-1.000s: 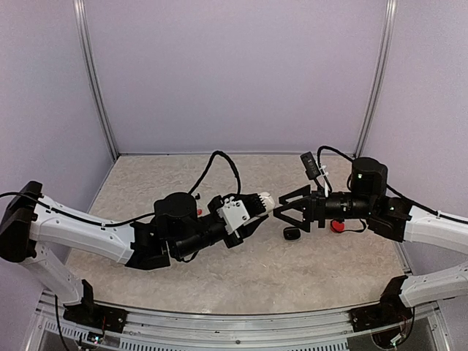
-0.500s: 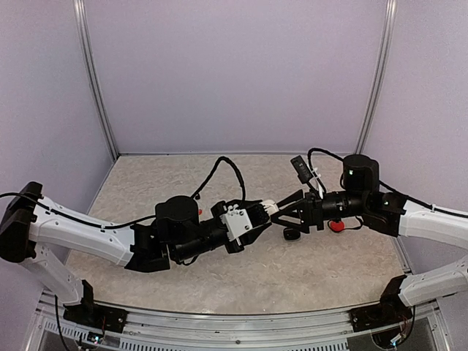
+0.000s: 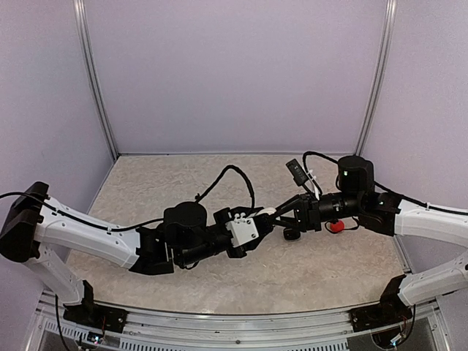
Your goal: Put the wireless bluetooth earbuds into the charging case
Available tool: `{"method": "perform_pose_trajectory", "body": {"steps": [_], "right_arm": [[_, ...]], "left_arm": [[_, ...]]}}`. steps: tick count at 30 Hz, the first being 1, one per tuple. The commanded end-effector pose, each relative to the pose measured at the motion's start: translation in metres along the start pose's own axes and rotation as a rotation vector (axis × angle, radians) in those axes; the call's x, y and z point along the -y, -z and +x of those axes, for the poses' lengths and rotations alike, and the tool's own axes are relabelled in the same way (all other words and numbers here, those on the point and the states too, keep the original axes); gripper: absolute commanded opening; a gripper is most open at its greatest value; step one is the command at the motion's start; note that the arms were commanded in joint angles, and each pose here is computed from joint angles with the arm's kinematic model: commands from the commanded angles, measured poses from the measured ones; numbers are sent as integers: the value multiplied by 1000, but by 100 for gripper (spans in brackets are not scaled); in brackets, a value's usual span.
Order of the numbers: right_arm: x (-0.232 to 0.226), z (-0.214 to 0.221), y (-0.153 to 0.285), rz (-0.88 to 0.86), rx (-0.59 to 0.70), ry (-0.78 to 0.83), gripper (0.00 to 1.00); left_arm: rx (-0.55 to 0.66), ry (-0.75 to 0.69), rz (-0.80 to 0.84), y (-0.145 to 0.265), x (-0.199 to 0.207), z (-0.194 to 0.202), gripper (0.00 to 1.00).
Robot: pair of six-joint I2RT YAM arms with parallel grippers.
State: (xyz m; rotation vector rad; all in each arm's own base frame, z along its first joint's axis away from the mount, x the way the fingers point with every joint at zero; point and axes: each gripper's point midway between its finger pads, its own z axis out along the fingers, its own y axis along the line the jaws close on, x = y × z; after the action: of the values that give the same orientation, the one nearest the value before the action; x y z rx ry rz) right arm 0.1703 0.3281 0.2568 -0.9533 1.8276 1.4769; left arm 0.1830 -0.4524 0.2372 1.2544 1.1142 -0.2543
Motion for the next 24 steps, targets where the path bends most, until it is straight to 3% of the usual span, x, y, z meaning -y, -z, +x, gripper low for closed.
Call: {"method": "perform_pose_trajectory", "body": {"steps": [1,10,17,24], "right_arm": [[-8,-2,-4,-53,3,1,32],[-4,10,-7,-78,5,-26,31],[-1,19,-9,-92,3,-49,37],[-1,19,-9,-93,9,-46,35]], "left_arm": [[3,-21,-11,-5,0,-6,25],[10,-13,-22,-6,-3,-8,25],[11,-10,-37,-5,-6,-9,24],[15,-9,-39,-5,-7,-10,24]]}}
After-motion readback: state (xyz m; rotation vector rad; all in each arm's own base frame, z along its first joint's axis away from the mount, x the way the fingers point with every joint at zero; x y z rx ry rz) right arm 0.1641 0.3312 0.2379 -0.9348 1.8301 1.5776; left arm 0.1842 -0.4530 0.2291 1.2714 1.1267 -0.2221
